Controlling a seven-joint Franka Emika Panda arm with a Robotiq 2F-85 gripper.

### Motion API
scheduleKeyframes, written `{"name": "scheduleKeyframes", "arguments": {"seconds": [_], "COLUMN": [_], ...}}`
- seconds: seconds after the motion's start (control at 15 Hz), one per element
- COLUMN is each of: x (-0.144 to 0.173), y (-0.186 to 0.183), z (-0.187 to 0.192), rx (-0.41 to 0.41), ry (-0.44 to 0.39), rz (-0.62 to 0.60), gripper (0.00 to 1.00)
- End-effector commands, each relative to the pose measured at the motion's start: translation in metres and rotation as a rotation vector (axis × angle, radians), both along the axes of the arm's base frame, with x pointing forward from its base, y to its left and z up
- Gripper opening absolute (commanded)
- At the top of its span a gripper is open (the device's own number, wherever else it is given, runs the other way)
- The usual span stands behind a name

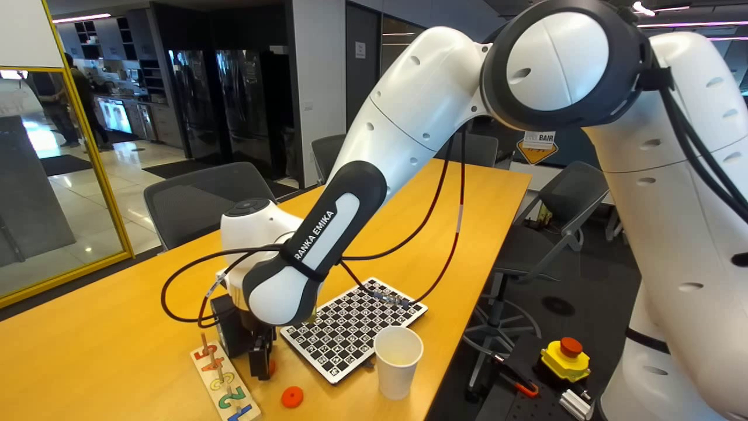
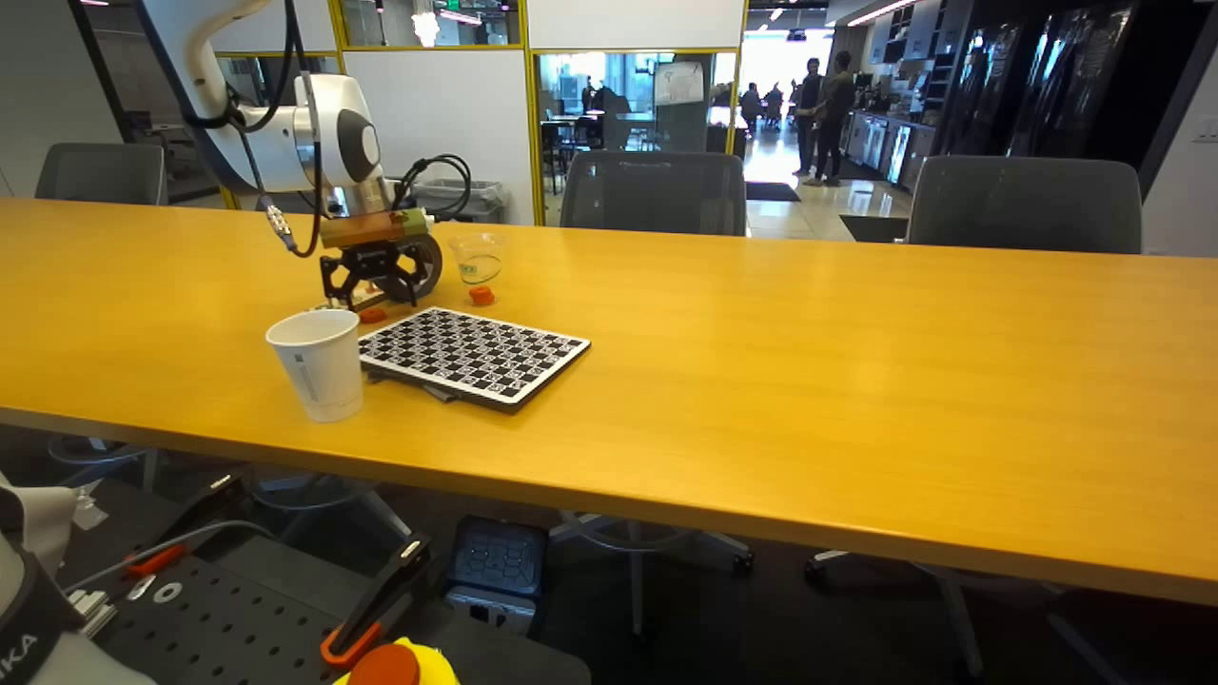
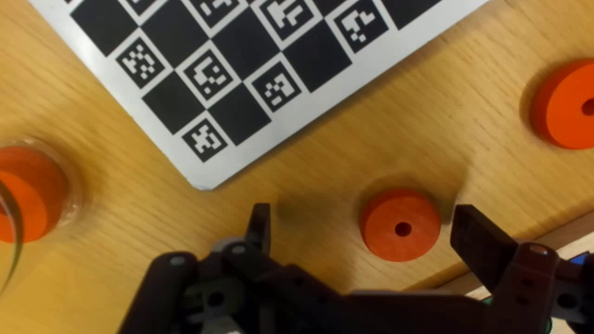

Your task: Put the yellow object in the white cup and the orange object in the glass cup

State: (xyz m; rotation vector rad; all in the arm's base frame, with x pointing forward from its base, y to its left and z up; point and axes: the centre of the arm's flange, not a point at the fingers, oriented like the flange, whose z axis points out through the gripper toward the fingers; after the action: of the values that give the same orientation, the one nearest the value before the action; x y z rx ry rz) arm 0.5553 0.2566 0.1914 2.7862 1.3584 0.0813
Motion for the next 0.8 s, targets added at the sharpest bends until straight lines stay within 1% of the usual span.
{"name": "scheduleKeyframes", "arguments": {"seconds": [0.0, 0.13, 0.2, 0.27, 0.33, 0.4, 0.67, 0.73], "x": [0.009, 0.009, 0.009, 0.008, 0.008, 0.008, 0.007, 0.006], "y": [0.003, 0.003, 0.002, 0.002, 0.001, 0.002, 0.003, 0.003], "z": [-0.001, -0.002, -0.002, -0.002, -0.002, 0.000, 0.006, 0.008], "rx": [-0.005, -0.004, 0.001, 0.000, 0.000, 0.001, 0.002, 0.000], "ry": [0.000, -0.001, -0.003, -0.004, -0.005, -0.008, -0.018, -0.018], "rz": [0.012, 0.010, 0.014, 0.013, 0.013, 0.013, 0.011, 0.009], "gripper": [1.00, 1.00, 0.75, 0.72, 0.66, 0.56, 0.27, 0.19]}}
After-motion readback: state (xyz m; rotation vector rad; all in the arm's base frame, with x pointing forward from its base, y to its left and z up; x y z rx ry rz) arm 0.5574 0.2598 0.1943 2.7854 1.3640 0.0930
